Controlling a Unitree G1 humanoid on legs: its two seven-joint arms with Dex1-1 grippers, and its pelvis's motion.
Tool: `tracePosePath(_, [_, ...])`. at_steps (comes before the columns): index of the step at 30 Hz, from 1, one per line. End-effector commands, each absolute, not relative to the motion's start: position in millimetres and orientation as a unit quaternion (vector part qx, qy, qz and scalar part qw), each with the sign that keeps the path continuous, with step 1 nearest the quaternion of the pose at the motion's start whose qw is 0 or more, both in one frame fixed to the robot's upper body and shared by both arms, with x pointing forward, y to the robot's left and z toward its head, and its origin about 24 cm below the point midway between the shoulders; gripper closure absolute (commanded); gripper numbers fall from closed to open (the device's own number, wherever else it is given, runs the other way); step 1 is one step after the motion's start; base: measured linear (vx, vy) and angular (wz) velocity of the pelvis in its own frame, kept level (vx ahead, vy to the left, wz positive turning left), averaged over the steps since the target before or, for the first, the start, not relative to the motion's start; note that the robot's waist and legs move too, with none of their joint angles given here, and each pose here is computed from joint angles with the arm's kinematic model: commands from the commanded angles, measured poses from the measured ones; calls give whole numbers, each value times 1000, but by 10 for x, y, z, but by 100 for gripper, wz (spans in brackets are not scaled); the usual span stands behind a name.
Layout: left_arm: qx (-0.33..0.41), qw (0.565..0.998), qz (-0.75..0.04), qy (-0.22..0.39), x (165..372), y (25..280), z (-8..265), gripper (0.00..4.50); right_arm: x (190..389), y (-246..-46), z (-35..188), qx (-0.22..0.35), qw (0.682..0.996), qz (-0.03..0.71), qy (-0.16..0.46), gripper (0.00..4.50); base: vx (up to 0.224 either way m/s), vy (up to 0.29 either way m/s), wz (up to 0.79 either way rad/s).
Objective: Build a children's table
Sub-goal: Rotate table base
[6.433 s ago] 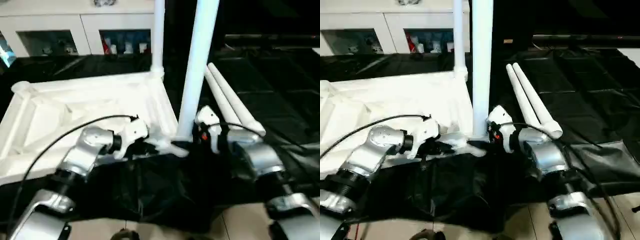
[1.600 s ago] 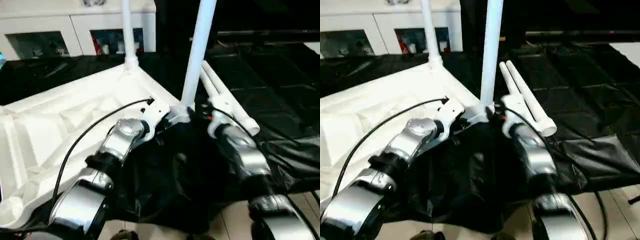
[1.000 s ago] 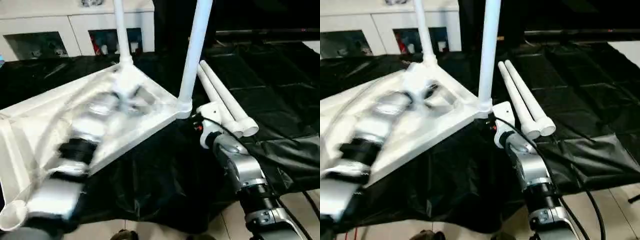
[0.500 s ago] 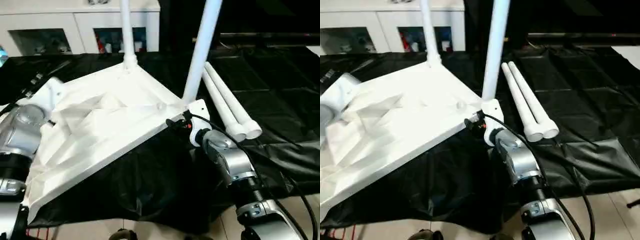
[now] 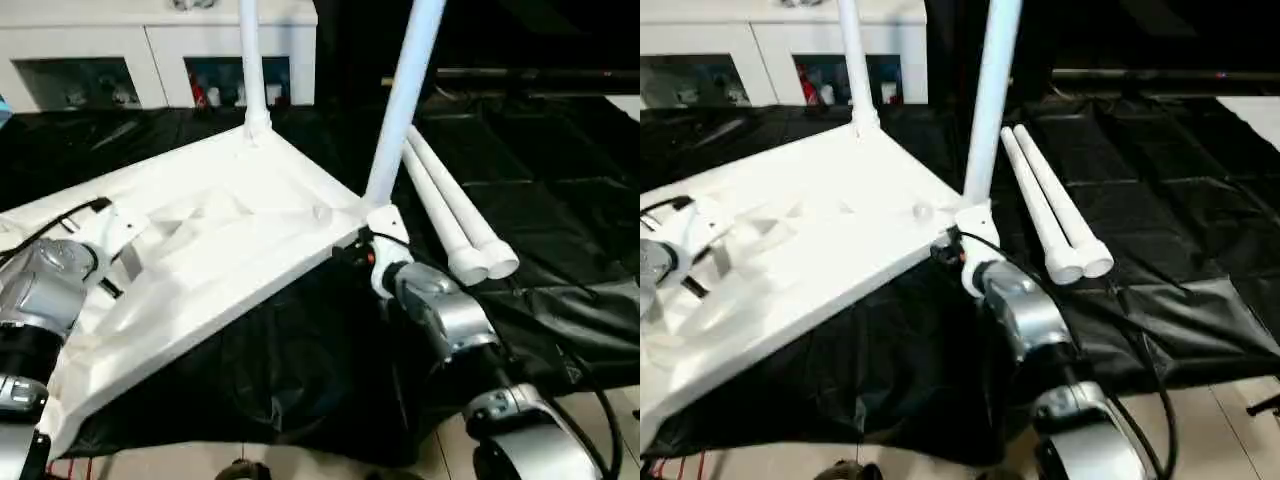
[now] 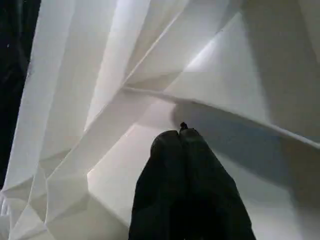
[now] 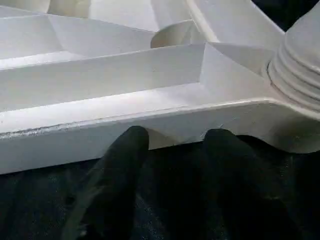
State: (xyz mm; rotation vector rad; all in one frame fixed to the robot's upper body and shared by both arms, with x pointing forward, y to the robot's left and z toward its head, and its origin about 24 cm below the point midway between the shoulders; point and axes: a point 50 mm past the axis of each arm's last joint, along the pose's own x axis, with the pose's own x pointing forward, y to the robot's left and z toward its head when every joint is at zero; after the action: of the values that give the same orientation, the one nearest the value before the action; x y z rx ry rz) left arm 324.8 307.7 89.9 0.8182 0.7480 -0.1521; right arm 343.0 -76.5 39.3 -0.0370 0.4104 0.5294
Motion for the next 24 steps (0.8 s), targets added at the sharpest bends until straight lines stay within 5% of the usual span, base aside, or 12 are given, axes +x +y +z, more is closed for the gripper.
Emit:
tracePosePath(1, [386, 846, -96, 355, 3255, 2998, 894, 450, 3463, -782, 428, -12, 947, 250, 201, 262, 0, 0, 0])
tracePosePath(12, [321, 796, -359, 367, 2987, 2501, 887, 450, 3531, -611, 422, -11, 933, 299, 202, 356, 0, 0, 0])
tracePosePath(24, [258, 742, -537, 307, 2850, 1951, 945, 450, 3578, -568, 461, -18, 929, 317, 192, 446, 0, 0, 0])
